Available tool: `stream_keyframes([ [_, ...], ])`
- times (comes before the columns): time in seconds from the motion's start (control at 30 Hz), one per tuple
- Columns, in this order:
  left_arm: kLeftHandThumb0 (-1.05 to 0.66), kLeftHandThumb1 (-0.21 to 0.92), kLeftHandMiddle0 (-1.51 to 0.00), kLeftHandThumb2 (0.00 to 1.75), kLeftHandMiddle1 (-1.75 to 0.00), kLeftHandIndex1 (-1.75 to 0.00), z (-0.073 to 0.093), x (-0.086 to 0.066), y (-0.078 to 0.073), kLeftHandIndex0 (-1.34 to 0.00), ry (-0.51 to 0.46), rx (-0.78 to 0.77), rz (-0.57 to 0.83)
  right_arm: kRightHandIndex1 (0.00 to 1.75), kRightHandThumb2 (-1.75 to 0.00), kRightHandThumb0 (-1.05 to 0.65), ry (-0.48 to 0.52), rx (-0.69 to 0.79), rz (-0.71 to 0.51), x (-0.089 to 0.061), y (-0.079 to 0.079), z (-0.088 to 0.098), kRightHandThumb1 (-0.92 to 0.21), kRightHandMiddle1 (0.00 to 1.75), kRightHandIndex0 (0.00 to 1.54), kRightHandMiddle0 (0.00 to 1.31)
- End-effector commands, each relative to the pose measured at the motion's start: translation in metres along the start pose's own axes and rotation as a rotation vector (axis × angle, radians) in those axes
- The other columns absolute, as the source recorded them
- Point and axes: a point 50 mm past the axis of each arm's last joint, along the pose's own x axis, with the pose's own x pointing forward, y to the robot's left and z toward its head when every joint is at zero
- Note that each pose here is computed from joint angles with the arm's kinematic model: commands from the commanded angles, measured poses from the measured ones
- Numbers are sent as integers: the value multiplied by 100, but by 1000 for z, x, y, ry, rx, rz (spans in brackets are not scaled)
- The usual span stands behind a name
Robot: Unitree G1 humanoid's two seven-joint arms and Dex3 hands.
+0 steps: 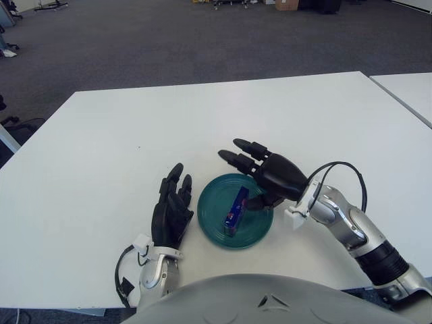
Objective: Put the gum into the plate.
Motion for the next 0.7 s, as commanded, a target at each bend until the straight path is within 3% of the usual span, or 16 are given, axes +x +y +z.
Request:
stream_keyframes([
  [0.0, -96, 92, -21, 92, -1, -74, -8, -5, 4, 0, 36, -77, 44, 0, -86, -105, 70, 195, -81, -1, -6, -8, -92, 0, 0, 0],
  [0.17, -98, 92, -22, 89, -1, -84, -8, -5, 6, -1, 26, -97, 31, 0, -83, -105, 169, 497, -195, -3, 7, -28, -92, 0, 0, 0],
  [0.3, -102, 92, -21, 87, 0, -86, -6, -3, 5, -1, 12, -73, 24, 0, -87, -105, 221, 860, -402, 2, 22, -41, -92, 0, 0, 0],
  [0.5, -105, 92, -16, 87, 0, -72, -4, -5, 5, 0, 6, -68, 4, 0, -91, -105, 280, 1113, -556, -5, 25, -45, -92, 1, 0, 2],
  [0.67, -105, 92, -11, 86, 0, -54, -4, -5, 5, 0, 18, -84, -11, 0, -93, -105, 311, 1162, -623, -14, 23, -51, -92, 3, 0, 5],
])
